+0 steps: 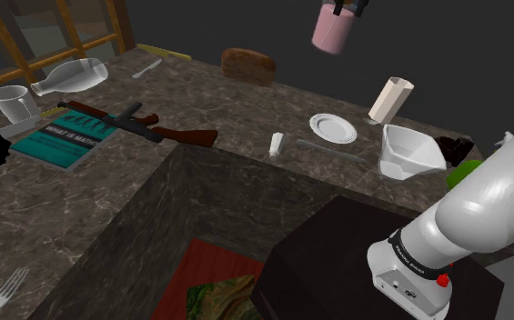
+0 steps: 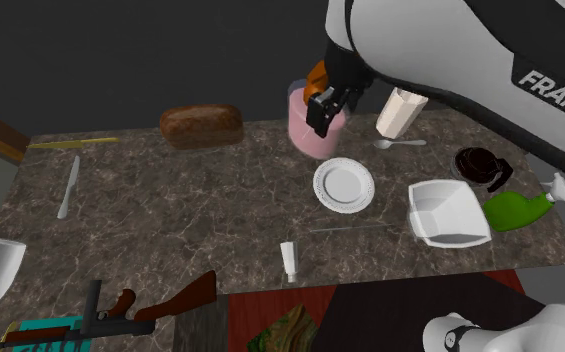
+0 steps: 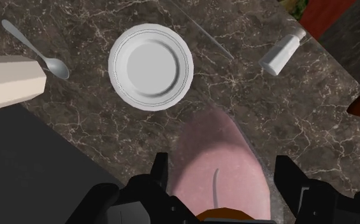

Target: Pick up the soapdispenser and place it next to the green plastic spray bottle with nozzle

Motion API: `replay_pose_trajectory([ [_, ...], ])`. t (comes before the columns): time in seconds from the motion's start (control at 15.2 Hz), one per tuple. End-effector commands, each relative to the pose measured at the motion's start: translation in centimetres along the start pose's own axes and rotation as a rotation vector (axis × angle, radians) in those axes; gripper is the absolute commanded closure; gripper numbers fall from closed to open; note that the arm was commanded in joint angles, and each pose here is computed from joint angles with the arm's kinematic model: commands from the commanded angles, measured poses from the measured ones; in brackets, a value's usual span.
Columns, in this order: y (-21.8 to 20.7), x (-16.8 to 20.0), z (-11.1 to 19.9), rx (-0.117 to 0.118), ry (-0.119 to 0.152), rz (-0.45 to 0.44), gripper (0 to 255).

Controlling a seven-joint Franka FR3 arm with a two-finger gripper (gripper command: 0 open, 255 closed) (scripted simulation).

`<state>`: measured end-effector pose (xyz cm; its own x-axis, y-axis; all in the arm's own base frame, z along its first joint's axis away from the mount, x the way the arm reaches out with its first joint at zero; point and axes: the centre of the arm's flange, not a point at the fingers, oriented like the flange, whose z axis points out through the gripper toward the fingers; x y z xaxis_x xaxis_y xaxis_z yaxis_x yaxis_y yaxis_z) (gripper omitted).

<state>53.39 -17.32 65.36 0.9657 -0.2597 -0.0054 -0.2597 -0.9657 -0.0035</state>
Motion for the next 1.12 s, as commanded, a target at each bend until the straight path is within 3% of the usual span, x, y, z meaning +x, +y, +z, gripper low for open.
replay_pose_trajectory([
  [0.0, 1.7, -1.7, -0.1, 0.000, 0.000, -0.001, 255],
  [1.06, 17.2, -16.1, -0.1, 0.000, 0.000, -0.001, 255],
])
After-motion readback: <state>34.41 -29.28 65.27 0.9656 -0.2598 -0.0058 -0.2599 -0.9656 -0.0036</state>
